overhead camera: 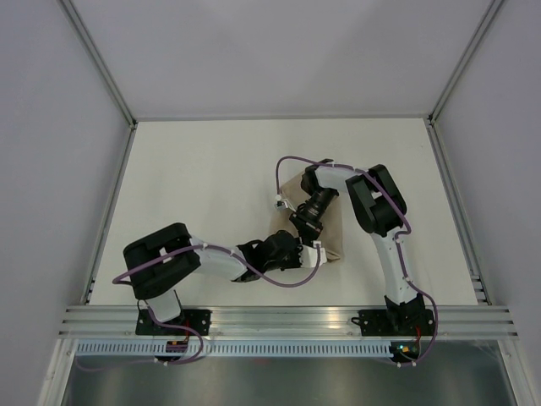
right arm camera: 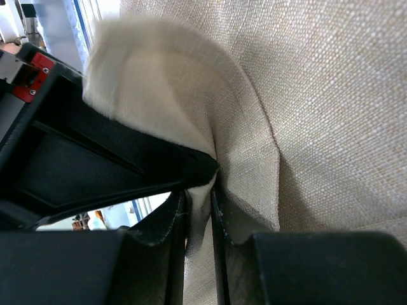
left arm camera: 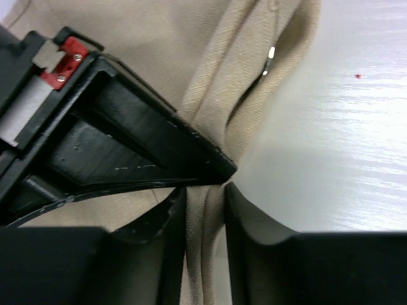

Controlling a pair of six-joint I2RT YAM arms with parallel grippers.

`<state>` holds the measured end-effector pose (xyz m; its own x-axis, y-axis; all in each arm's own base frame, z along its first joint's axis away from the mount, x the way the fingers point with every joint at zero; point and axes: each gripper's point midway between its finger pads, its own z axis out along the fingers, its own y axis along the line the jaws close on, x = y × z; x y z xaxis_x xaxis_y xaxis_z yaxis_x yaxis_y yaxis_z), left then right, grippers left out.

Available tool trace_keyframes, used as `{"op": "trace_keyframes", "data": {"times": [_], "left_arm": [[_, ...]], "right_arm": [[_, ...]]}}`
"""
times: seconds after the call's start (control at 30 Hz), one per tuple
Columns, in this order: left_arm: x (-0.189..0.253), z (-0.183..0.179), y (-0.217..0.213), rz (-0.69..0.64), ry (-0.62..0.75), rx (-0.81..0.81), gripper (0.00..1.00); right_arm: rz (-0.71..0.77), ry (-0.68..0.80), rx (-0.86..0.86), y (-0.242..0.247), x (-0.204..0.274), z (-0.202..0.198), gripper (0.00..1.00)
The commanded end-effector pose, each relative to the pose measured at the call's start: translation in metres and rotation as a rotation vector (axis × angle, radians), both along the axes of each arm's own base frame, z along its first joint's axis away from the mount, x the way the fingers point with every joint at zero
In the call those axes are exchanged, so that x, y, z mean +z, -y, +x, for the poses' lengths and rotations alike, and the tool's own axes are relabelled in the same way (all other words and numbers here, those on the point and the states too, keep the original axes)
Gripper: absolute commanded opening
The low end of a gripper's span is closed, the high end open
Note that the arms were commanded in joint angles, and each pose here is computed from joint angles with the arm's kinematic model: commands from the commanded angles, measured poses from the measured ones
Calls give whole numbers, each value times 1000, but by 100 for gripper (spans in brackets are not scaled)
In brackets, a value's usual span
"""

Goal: Fold the napkin, place the utensils inside, and roll it up
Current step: Roll the napkin at the center of the board.

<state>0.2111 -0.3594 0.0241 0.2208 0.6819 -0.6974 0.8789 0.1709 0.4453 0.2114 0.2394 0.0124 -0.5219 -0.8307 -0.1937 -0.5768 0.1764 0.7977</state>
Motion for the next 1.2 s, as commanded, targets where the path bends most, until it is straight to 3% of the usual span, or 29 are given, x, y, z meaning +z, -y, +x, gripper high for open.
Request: {"op": "trace_keyframes", "data": {"times": [0.0,0.27,0.67,0.8,1.17], "left_arm": [[-7,-9,10,12,-51,-41,31],[-25,-18,9,84,-193,-53,2],[-27,-25,4,57,-485,-84,2],[-26,-25,8,42,-577,-97,2],[-24,-10,13,50,-893,-36,2]], "right_arm": [[-54,174,113,21,-51,26,12],[-49,183,96,21,-45,29,16],[11,329,-48,19,2,67,54],[40,387,-136,26,22,86,58],[83,628,-396,71,67,137,59]]}}
